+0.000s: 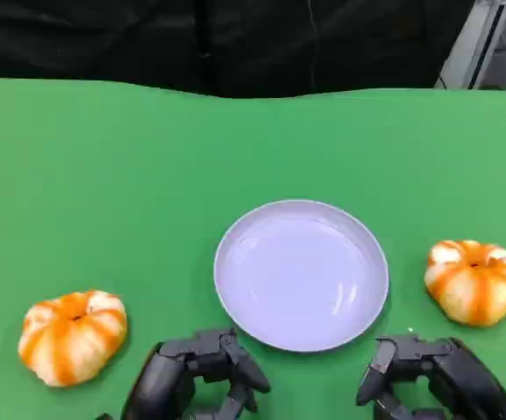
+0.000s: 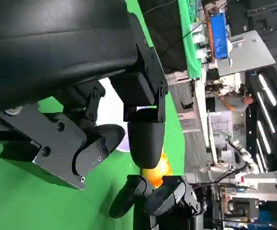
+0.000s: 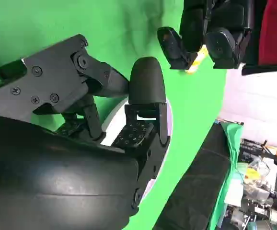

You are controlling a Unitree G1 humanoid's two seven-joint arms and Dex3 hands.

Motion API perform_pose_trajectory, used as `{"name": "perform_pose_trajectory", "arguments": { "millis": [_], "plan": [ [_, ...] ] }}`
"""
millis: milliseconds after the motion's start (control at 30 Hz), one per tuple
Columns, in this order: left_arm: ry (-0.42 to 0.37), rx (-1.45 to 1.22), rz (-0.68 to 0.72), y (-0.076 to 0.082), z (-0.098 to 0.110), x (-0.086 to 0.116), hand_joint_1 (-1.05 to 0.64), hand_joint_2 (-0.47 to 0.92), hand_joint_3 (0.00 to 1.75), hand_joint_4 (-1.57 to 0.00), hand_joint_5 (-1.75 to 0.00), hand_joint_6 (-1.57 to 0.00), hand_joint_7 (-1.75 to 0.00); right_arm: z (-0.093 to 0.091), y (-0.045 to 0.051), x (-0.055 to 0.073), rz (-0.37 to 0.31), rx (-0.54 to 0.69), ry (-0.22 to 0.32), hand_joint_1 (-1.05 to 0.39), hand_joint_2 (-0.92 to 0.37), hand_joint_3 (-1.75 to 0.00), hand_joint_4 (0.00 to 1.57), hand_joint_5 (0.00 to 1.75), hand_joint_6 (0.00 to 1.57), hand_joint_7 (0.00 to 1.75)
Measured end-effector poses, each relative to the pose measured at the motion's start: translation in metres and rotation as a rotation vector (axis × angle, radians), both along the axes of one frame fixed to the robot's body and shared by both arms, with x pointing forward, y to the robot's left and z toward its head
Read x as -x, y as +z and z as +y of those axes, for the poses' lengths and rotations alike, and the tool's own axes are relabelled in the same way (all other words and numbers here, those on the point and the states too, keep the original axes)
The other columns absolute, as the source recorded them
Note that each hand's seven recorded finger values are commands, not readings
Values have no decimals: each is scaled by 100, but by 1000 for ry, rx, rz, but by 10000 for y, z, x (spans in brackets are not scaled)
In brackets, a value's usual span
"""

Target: Grasp the bread from the table and place it into the plate.

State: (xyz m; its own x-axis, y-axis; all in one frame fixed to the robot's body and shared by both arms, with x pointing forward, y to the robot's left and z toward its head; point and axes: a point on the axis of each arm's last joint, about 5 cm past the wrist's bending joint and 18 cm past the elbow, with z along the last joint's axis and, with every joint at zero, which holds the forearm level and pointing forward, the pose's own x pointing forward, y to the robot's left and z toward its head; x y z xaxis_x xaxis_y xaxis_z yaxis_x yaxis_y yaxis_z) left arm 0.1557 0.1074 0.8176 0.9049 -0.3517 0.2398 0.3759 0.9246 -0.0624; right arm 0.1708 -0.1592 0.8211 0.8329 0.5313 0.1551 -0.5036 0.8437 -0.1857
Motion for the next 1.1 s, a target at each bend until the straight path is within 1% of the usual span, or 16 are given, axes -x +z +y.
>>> {"name": "perform_pose_trajectory", "arguments": {
  "millis": [567,600,700,733,767,800,833,867,900,933,1000,1067,1100],
  "plan": [
    [3,-6,-5,3,0,-8,-7,51,113,-88,-148,-97,-111,-2,-9,3,4,0,3,-14,-63,-93,80,148,84,115],
    [9,-8,-9,5,2,-8,-6,52,112,-88,-143,-96,-110,-3,-13,5,7,1,3,-14,-63,-92,80,148,84,115],
    [30,-7,-10,7,5,-11,-6,53,110,-89,-139,-96,-108,-3,-15,5,8,2,3,-14,-64,-92,80,148,84,115],
    [35,-6,-10,7,5,-11,-6,61,98,-92,-125,-99,-90,-3,-15,5,8,2,3,-14,-63,-92,80,147,84,115],
    [40,-4,-9,7,5,-11,-6,65,91,-93,-119,-102,-81,-3,-14,5,8,2,3,-14,-63,-92,80,147,84,115],
    [46,-2,-8,8,4,-11,-7,69,82,-94,-107,-106,-63,-3,-14,4,8,2,3,-14,-64,-92,81,147,84,115],
    [50,2,-9,9,4,-12,-10,76,68,-97,-88,-112,-36,-3,-14,4,8,2,3,-14,-64,-92,81,147,84,114],
    [54,6,-11,14,4,-15,-12,80,59,-100,-77,-116,-22,-3,-14,3,8,2,3,-14,-64,-92,81,147,84,114],
    [61,13,-13,20,5,-18,-13,82,52,-101,-68,-117,-13,-2,-14,2,8,2,4,-14,-64,-92,81,147,84,114],
    [68,22,-15,27,6,-22,-20,88,38,-101,-52,-113,-5,-3,-14,1,8,2,4,-14,-64,-92,81,147,84,114],
    [81,34,-24,44,13,-33,-34,91,24,-101,-25,-100,-1,-3,-16,1,8,2,4,-14,-63,-92,81,147,84,114],
    [85,27,-35,58,38,-41,-39,92,21,-101,-17,-96,0,-3,-19,0,7,3,4,-14,-63,-92,81,147,84,114],
    [86,23,-41,66,46,-46,-45,92,20,-94,-11,-89,0,-3,-21,0,8,3,4,-14,-63,-92,81,147,84,114]
  ]
}}
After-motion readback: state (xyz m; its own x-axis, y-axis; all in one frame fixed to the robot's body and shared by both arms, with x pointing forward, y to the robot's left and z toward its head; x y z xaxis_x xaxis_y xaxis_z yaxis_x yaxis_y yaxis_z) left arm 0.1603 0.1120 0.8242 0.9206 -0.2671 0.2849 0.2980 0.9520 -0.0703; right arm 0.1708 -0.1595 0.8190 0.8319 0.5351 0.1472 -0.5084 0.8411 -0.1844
